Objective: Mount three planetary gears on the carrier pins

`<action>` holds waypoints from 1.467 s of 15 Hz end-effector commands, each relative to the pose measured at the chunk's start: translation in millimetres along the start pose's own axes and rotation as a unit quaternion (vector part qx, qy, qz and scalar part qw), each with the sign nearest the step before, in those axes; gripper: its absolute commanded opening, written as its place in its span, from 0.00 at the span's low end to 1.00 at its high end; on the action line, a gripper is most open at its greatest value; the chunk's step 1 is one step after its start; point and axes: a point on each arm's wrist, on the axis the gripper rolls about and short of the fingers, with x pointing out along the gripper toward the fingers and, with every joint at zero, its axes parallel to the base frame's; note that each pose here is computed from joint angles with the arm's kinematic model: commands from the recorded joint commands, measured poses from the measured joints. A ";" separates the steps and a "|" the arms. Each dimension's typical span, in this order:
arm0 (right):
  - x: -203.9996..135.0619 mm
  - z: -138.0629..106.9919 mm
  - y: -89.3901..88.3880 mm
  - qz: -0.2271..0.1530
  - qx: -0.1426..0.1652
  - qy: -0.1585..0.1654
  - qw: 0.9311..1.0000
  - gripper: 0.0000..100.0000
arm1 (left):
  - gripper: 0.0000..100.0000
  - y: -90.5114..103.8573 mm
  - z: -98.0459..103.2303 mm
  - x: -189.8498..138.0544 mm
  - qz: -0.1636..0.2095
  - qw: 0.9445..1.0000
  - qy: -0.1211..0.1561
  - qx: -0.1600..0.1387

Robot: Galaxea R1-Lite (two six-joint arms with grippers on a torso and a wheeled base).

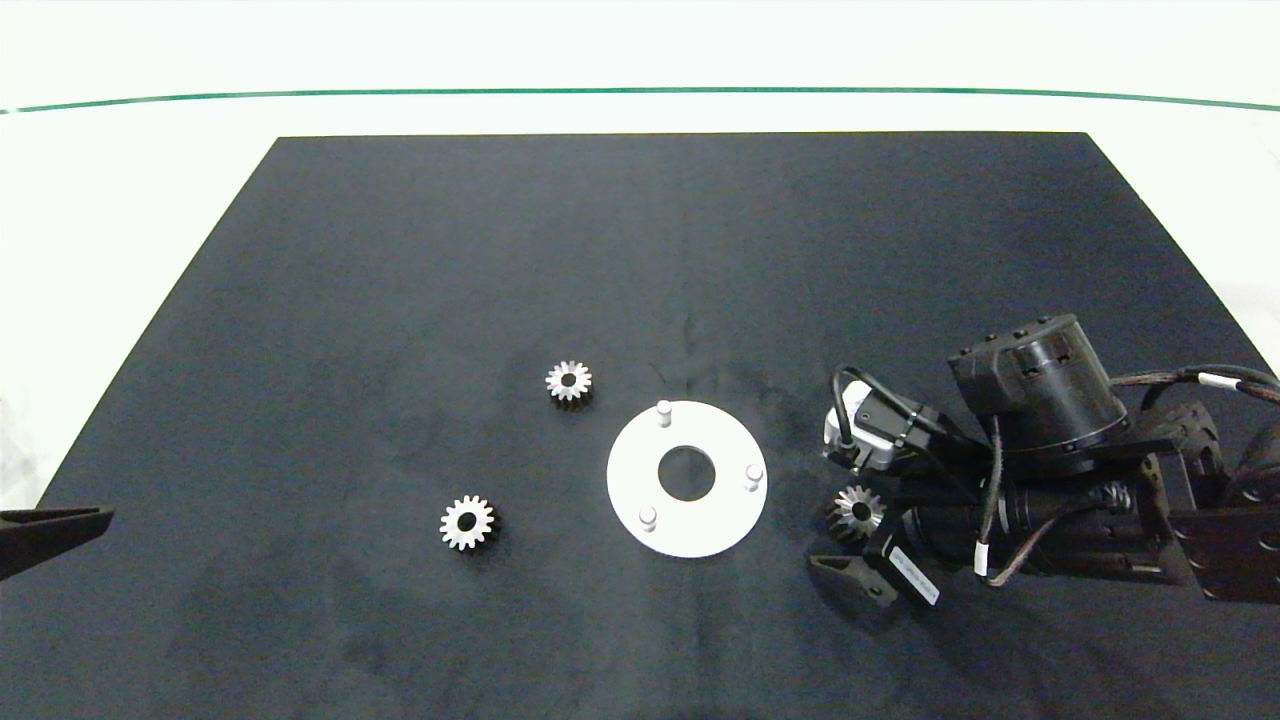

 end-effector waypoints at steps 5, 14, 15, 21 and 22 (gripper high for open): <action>-0.2 -0.4 -0.9 -0.004 0.000 0.002 1.000 0.84 | 1.00 -0.2 -1.0 -0.8 0.000 1.000 0.001 0.003; 0.1 -1.8 -2.1 -0.005 0.002 0.004 1.000 0.66 | 1.00 -0.3 -1.2 -0.6 0.000 1.000 0.002 0.003; 0.3 -2.2 -1.9 -0.005 0.002 0.005 1.000 0.63 | 1.00 -0.3 -1.2 -0.6 0.000 1.000 0.002 0.003; 0.4 -2.5 -1.3 -0.003 0.002 0.006 1.000 0.51 | 1.00 -0.3 -1.4 -1.0 0.000 1.000 0.001 0.003; 0.4 -2.5 -1.3 -0.003 0.002 0.006 1.000 0.49 | 1.00 -0.3 -1.2 -0.6 0.000 1.000 0.002 0.003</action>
